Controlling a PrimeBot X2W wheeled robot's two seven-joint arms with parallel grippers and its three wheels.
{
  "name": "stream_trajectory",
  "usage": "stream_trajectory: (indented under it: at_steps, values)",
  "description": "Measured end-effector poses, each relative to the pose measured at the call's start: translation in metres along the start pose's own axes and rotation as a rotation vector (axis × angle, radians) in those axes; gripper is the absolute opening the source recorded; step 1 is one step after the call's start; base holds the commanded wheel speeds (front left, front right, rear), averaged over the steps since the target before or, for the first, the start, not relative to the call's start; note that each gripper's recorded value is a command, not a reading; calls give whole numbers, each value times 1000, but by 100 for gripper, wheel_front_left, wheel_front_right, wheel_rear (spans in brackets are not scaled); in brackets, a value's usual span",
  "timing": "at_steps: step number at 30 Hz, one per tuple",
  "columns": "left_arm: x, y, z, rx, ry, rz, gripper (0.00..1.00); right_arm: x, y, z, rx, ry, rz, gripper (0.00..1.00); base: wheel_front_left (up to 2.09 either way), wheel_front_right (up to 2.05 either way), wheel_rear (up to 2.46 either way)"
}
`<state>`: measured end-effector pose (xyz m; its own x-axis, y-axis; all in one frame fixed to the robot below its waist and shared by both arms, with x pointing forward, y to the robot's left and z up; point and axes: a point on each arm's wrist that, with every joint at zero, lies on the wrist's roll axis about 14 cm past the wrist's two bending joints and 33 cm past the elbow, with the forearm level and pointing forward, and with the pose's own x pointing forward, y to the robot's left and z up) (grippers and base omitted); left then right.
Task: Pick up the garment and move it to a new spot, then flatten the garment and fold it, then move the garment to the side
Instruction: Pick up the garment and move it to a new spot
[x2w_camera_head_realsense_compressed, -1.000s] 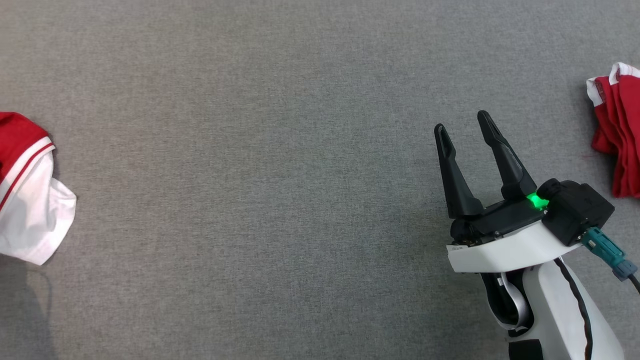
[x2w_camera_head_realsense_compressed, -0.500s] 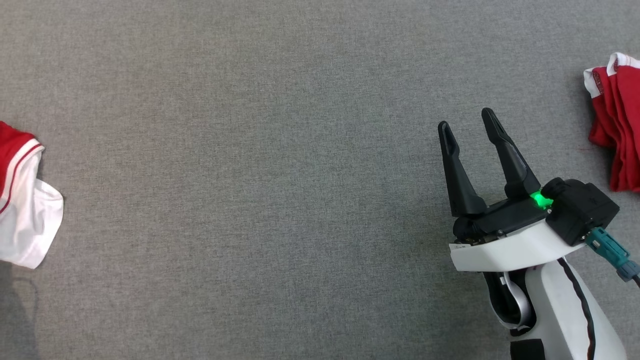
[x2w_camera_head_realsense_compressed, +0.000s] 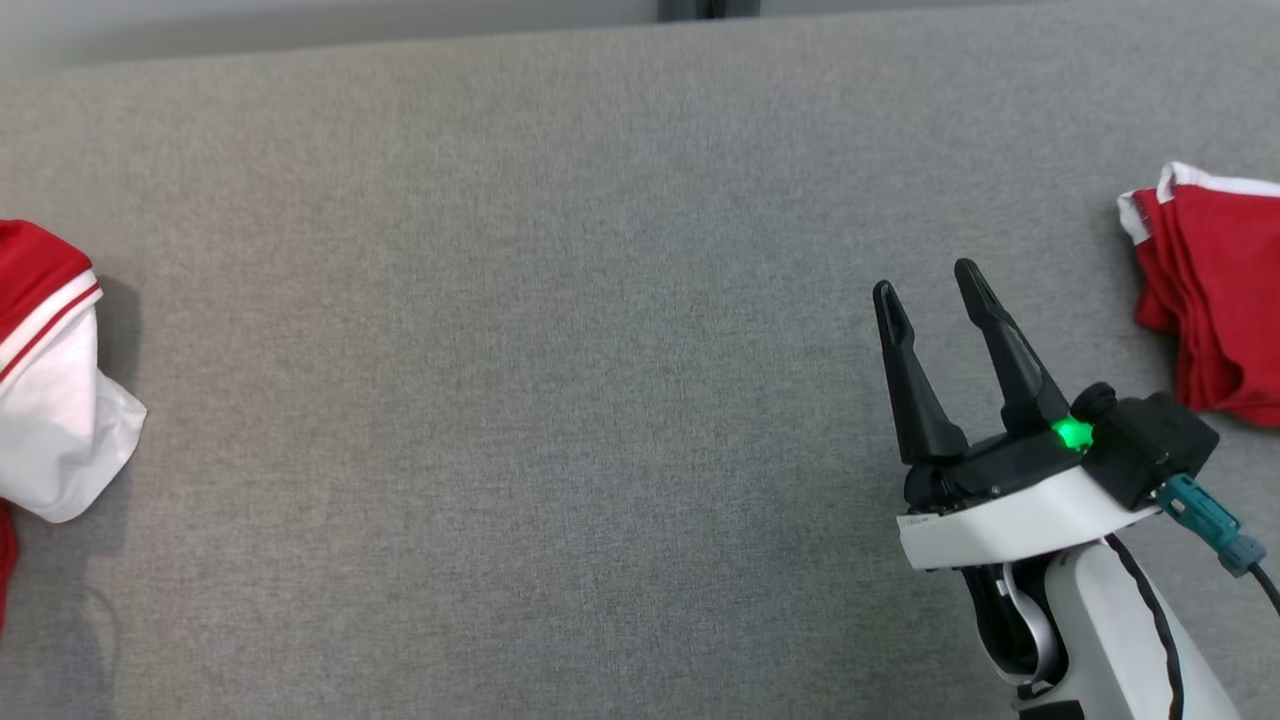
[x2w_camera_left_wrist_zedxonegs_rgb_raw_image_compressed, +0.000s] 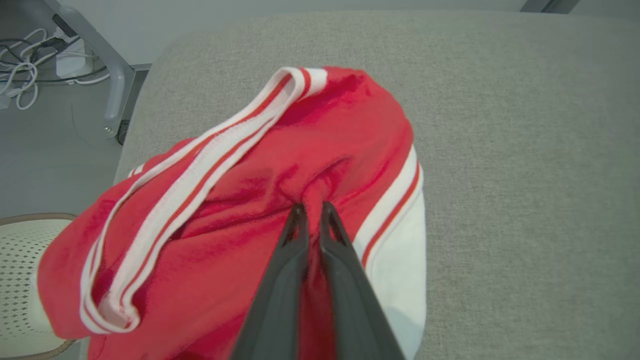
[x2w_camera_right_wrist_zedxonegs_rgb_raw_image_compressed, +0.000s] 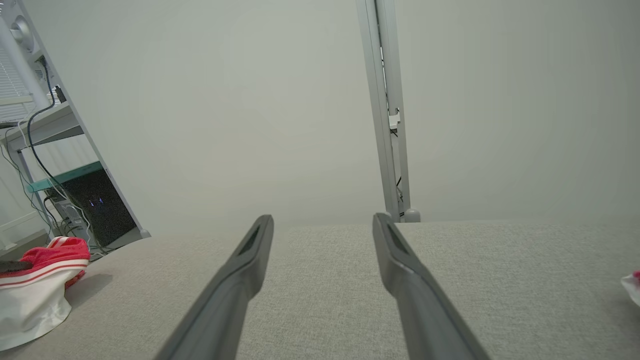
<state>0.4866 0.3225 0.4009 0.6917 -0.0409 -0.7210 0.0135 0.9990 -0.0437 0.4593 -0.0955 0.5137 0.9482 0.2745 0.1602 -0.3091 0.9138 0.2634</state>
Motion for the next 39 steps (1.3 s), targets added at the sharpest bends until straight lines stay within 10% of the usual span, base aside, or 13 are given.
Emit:
stream_trajectory:
  at_steps: [13, 24, 32, 39]
  values:
    - [-74, -84, 87, 272, -287, -177, 0, -48, 8, 48, 9, -88, -39, 100, 0, 0, 0]
    - [-131, -226, 139, 479, -517, -487, 0, -85, -13, 81, -16, -170, -132, 100, 0, 0, 0]
    - [-189, -312, 173, 385, -731, -749, 0, -98, -34, 96, -41, -212, -203, 100, 0, 0, 0]
    - [-151, -294, 129, 273, -612, -740, 0, -95, -40, 92, -46, -203, -217, 100, 0, 0, 0]
